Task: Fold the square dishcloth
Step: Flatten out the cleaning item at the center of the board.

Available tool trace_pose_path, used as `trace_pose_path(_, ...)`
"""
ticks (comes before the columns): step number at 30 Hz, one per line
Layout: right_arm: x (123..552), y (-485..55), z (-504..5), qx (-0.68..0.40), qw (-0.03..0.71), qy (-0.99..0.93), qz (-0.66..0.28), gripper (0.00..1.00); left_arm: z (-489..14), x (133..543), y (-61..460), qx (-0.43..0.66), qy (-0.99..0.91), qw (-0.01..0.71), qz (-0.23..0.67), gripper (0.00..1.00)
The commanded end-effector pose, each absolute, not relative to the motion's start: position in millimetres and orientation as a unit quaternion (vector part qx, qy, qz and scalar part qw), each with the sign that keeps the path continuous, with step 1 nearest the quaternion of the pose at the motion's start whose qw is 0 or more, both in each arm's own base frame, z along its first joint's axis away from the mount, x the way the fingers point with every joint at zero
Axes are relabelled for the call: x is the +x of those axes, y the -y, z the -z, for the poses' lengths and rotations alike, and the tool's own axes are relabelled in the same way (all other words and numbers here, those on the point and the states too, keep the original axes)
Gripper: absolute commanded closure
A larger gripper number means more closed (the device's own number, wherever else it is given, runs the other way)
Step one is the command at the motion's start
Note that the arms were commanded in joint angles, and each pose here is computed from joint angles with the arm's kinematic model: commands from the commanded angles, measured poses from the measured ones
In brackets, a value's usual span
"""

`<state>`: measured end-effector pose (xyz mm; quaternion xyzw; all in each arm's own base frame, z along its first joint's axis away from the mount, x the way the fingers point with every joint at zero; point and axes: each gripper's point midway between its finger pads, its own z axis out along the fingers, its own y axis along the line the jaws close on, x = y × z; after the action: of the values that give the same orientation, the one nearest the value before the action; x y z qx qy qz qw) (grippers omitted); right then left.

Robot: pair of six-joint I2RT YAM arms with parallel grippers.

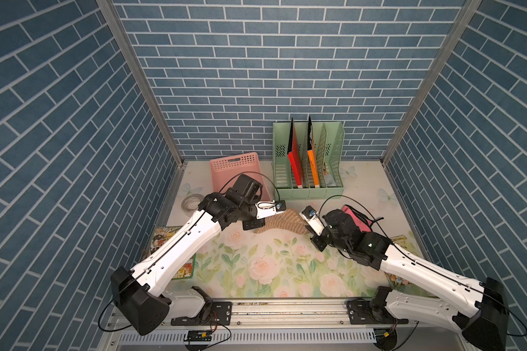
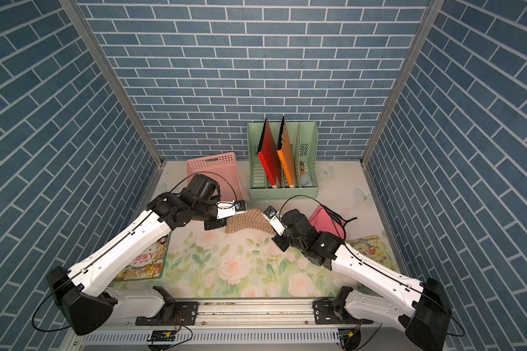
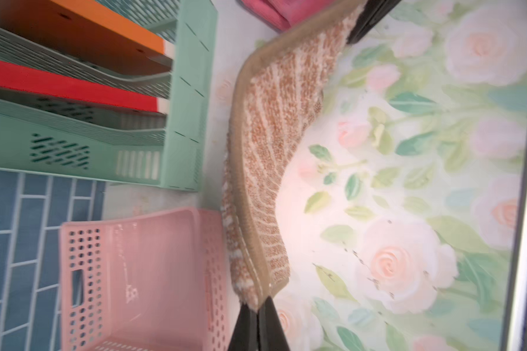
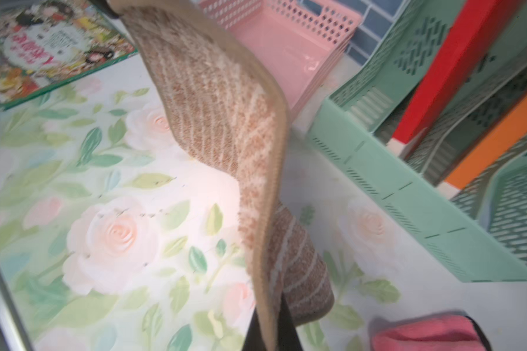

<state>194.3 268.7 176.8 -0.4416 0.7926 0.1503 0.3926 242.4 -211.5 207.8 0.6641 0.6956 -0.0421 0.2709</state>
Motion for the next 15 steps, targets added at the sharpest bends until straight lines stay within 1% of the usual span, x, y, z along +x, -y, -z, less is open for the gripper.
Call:
trace_pose_path(1, 156.3, -269.7, -141.7, -0.439, 0.305, -0.828, -0.171, 1.0, -150.0, 183.7, 187.2, 0.686, -0.709, 0.135, 0.092, 1.0)
trace_pose_path(3, 142.9, -274.9, -131.0, -0.437, 0.271, -0.838, -0.183, 1.0, -135.1, 172.5, 184.2, 0.681, -0.715, 0.119, 0.102, 1.0)
trace_pose_path(7, 117.0, -280.3, -105.5, -0.422, 0.194, -0.862, -0.203, 1.0, -131.4, 163.5, 182.4, 0.677, -0.717, 0.125, 0.114, 1.0)
trace_pose_path(12, 74.8, -269.3, -73.9, -0.399, 0.133, -0.875, -0.24, 1.0, -109.9, 141.0, 157.9, 0.686, -0.716, 0.082, 0.101, 1.0)
trace_pose_path(15, 56.3, -256.3, -54.6, -0.381, 0.095, -0.887, -0.242, 1.0, -97.3, 126.1, 151.8, 0.682, -0.72, 0.053, 0.116, 1.0)
